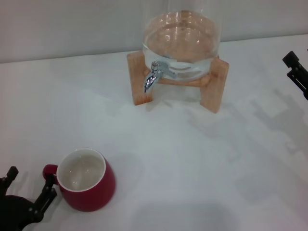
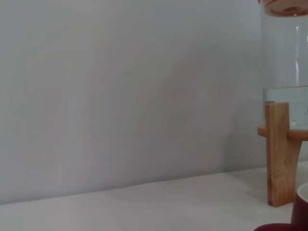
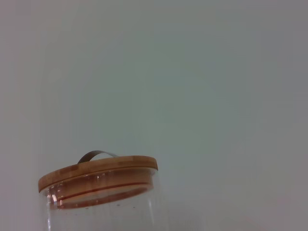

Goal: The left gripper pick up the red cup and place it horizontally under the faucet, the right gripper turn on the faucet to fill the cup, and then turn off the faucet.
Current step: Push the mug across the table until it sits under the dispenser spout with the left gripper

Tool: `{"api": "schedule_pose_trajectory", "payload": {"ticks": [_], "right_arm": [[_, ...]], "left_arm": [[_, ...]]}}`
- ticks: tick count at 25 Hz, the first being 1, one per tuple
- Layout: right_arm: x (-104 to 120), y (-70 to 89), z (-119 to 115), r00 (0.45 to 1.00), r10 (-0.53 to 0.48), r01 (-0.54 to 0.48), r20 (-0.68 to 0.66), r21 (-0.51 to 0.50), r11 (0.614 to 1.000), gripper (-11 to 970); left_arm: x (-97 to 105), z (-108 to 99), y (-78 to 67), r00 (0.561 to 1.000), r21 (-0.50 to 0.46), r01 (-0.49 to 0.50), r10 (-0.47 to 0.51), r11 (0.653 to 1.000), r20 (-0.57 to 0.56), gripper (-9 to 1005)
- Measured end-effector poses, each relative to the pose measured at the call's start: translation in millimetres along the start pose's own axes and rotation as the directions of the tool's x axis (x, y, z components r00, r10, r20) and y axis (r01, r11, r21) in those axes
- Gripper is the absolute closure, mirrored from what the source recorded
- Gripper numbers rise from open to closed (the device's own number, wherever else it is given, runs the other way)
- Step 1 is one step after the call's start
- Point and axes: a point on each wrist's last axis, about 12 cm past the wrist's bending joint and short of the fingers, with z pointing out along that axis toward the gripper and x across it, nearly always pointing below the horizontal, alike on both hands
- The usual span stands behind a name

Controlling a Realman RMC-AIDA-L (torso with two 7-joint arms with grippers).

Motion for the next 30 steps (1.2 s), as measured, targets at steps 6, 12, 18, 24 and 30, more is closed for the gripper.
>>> {"api": "schedule_pose_trajectory", "payload": {"ticks": [6, 12, 18, 24, 30], "right_arm": [[0.0, 0.0, 0.0, 1.000, 0.000, 0.000, 0.000, 0.000, 1.000, 100], [0.0, 0.0, 0.1, 1.000, 0.000, 0.000, 0.000, 0.000, 1.000, 100], [0.0, 0.1, 0.2, 1.000, 0.000, 0.000, 0.000, -0.001, 1.000, 100], [0.0, 0.3, -0.2, 1.000, 0.000, 0.000, -0.001, -0.003, 1.000, 101], [-0.2, 0.5, 0.0, 1.000, 0.000, 0.000, 0.001, -0.004, 1.000, 101]], "left_arm": [[-1.1, 3.0, 0.5, 1.000, 0.007, -0.004, 0.004, 1.000, 0.004, 127], [-1.3, 4.6, 0.6, 1.000, 0.011, -0.006, 0.006, 1.000, 0.002, 127], [-2.1, 6.7, 0.7, 1.000, 0.015, -0.008, 0.008, 1.000, 0.006, 128], [-2.6, 8.2, 1.2, 1.000, 0.018, -0.011, 0.011, 1.000, 0.007, 130], [-2.7, 8.8, 1.2, 1.000, 0.019, -0.011, 0.011, 1.000, 0.007, 144]]}}
